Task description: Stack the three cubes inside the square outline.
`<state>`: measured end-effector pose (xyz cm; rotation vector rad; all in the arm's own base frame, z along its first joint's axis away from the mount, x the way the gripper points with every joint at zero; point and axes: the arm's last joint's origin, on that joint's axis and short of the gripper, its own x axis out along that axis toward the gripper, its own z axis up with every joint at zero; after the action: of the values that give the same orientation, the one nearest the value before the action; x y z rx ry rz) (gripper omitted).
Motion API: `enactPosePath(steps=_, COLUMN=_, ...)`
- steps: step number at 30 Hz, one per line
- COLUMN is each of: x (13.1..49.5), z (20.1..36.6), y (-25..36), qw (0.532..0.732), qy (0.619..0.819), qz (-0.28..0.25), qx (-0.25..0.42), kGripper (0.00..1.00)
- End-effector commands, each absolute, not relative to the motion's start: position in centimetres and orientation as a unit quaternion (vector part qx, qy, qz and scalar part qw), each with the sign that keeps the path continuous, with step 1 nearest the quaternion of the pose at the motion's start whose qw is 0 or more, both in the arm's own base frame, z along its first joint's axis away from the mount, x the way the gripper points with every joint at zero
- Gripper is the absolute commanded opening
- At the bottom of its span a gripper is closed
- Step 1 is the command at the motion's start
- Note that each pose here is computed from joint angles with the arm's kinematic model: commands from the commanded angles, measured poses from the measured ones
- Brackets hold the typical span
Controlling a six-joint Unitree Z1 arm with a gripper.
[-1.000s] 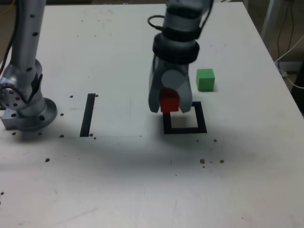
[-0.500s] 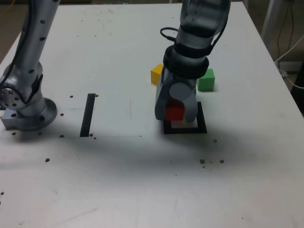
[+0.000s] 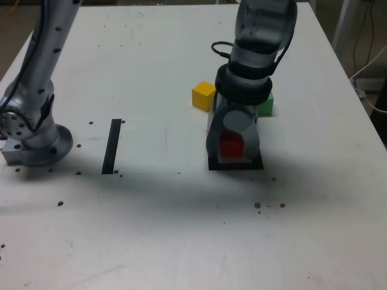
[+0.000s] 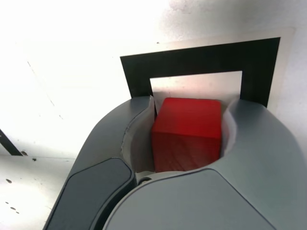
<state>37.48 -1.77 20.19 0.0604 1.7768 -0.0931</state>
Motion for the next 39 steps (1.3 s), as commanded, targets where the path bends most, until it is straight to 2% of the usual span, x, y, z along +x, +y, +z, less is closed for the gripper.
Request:
enactPosePath(steps=1, x=37.5, z=19.9, y=-1.7, qw=0.627, qy=0.778, qz=-0.042, qx=0.025, kGripper=0.95)
enactPosePath(steps=3, x=37.4, z=19.8, y=-1.7, qw=0.626, qy=0.778, qz=-0.042, qx=0.024, kGripper=0.99)
enactPosePath(steps=9, x=36.6, z=20.7, y=-1.2, qw=0.629, qy=0.776, qz=-0.033, qx=0.029, kGripper=0.99)
enactPosePath(steps=16, x=33.4, z=24.5, y=0.0, qw=0.645, qy=0.763, qz=0.006, qx=0.043, kGripper=0.99)
enactPosePath(steps=23, x=29.0, z=27.6, y=2.8, qw=0.634, qy=0.770, qz=0.054, qx=0.051, kGripper=1.00)
enactPosePath(steps=28, x=28.2, z=27.6, y=5.1, qw=0.627, qy=0.775, qz=0.073, qx=0.041, kGripper=1.00)
enactPosePath(steps=39, x=30.3, z=25.9, y=8.5, qw=0.633, qy=0.768, qz=0.095, qx=-0.034, kGripper=0.99)
